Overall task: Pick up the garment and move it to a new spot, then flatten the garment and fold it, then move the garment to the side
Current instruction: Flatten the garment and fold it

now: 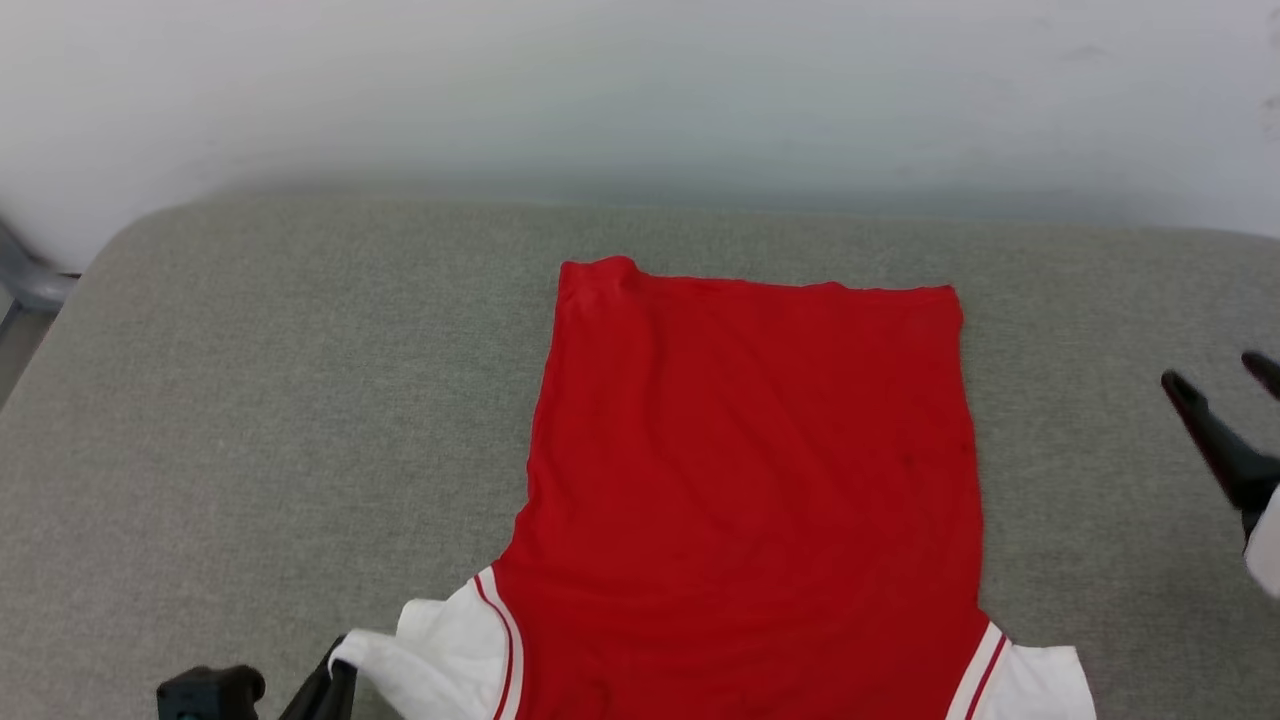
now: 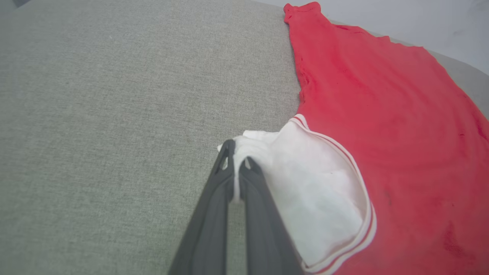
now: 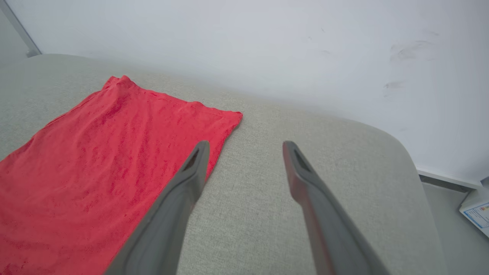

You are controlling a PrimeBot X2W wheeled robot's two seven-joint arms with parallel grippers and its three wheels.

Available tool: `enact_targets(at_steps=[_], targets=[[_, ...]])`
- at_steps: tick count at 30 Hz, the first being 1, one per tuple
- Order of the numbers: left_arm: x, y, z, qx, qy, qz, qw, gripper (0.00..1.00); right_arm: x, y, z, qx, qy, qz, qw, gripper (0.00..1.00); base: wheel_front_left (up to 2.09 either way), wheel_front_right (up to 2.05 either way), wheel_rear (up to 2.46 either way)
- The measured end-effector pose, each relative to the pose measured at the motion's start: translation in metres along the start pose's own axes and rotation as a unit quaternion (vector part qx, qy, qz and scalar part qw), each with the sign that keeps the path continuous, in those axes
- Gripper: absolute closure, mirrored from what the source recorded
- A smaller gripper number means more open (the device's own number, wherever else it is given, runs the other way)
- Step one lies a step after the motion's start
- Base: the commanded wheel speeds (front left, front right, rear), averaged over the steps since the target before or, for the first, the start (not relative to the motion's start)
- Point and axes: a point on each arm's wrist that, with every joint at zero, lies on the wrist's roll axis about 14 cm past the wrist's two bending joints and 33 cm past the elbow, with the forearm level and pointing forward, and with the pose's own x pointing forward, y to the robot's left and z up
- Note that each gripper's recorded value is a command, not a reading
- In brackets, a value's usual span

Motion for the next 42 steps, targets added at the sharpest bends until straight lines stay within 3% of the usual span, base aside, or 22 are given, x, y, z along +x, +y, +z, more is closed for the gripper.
enact_targets(at_steps=[3,7,15,21,31,36,37,38,42], targets=[[0.011,-0.006,0.007,0.002,-0.01,-0.007,1.0,1.0,0.035,0.0,0.019,-0.008,0.017,0.012,1.0,0.0,0.0,0.0,0.0],[0.027,-0.012,0.008,-0.001,-0.014,-0.01,1.0,1.0,0.082,0.001,0.01,-0.011,0.105,0.03,0.994,0.0,0.0,0.0,0.0],[0.051,-0.013,-0.004,-0.017,-0.001,0.002,1.0,1.0,0.155,0.014,-0.035,-0.028,0.286,0.056,0.956,0.0,0.0,0.0,0.0],[0.069,-0.008,-0.01,-0.019,0.003,0.017,1.0,1.0,0.203,0.025,-0.063,-0.038,0.346,0.062,0.935,0.0,0.0,0.0,0.0],[0.09,0.001,-0.026,-0.021,0.017,0.037,0.999,1.0,0.239,0.039,-0.151,-0.052,0.448,0.071,0.889,0.0,0.0,0.0,0.0],[0.095,0.005,-0.033,-0.02,0.022,0.04,0.999,1.0,0.248,0.042,-0.16,-0.045,0.443,0.078,0.892,0.0,0.0,0.0,0.0],[0.096,0.004,-0.033,-0.019,0.022,0.038,0.999,1.0,0.248,0.041,-0.16,-0.047,0.443,0.077,0.892,0.24,0.0,0.0,0.0],[0.097,0.005,-0.033,-0.018,0.02,0.039,0.999,1.0,0.248,0.041,-0.159,-0.049,0.44,0.077,0.893,1.0,0.0,0.0,0.0],[0.097,0.005,-0.029,-0.019,0.012,0.038,0.999,1.0,0.248,0.043,-0.149,-0.047,0.423,0.08,0.902,1.0,0.0,0.0,0.0]])
